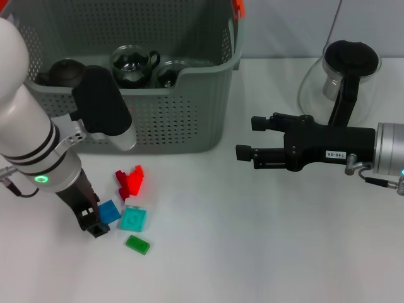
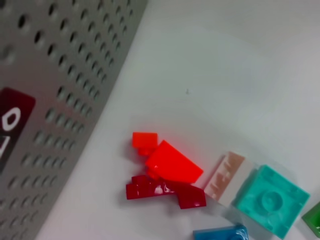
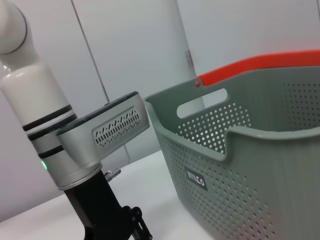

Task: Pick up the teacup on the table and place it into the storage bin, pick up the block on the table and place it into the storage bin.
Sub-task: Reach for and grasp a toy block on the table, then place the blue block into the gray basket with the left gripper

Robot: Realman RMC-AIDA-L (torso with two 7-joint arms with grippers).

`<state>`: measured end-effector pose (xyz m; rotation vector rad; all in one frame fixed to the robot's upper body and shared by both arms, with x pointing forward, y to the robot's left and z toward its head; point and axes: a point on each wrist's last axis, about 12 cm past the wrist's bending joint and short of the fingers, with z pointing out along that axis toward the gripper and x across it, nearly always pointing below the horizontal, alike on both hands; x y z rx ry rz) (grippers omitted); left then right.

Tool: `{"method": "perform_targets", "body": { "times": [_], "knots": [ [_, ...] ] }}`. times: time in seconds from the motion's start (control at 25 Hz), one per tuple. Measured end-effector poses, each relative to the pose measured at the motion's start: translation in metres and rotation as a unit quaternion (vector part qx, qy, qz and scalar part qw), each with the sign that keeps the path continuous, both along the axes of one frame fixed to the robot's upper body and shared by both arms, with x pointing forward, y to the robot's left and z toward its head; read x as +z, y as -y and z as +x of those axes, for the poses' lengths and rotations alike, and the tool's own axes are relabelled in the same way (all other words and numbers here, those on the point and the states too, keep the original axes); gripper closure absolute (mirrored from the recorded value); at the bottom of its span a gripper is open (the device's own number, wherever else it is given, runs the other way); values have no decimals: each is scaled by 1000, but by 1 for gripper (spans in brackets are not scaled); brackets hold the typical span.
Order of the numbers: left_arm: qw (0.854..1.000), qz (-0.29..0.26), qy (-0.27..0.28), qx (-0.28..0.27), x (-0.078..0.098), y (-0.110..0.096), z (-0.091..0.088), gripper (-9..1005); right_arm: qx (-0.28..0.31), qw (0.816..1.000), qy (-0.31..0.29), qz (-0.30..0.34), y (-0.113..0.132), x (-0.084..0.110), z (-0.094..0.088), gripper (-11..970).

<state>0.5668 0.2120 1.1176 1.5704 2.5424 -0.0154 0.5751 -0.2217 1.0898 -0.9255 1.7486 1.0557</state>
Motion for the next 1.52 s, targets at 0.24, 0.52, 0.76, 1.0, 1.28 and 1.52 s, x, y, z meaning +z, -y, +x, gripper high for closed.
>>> {"method": "perform_targets", "body": {
  "times": [0.24, 0.52, 0.76, 1.0, 1.28, 1.52],
  "knots": [
    [1000, 0, -1, -2, -2, 1, 0, 408, 1, 1000, 0, 0, 0, 0, 0, 44],
    [1000, 1, -6, -6, -5, 3, 2, 421, 2, 1000, 0, -1, 0, 0, 0, 44],
    [1000, 1, -3, -7, -4, 4, 3, 473, 1, 1000, 0, -1, 0, 0, 0, 44],
    [1000, 2, -6, -5, -4, 6, 5, 546, 0, 1000, 1, -1, 1, 0, 0, 44],
    [1000, 3, -6, -1, -1, 7, 7, 587, 0, 1000, 1, 0, 1, 1, 0, 44],
    [1000, -21, 6, 22, 25, 1, 2, 595, 0, 1000, 1, 0, 1, 1, 0, 44]
  ]
}}
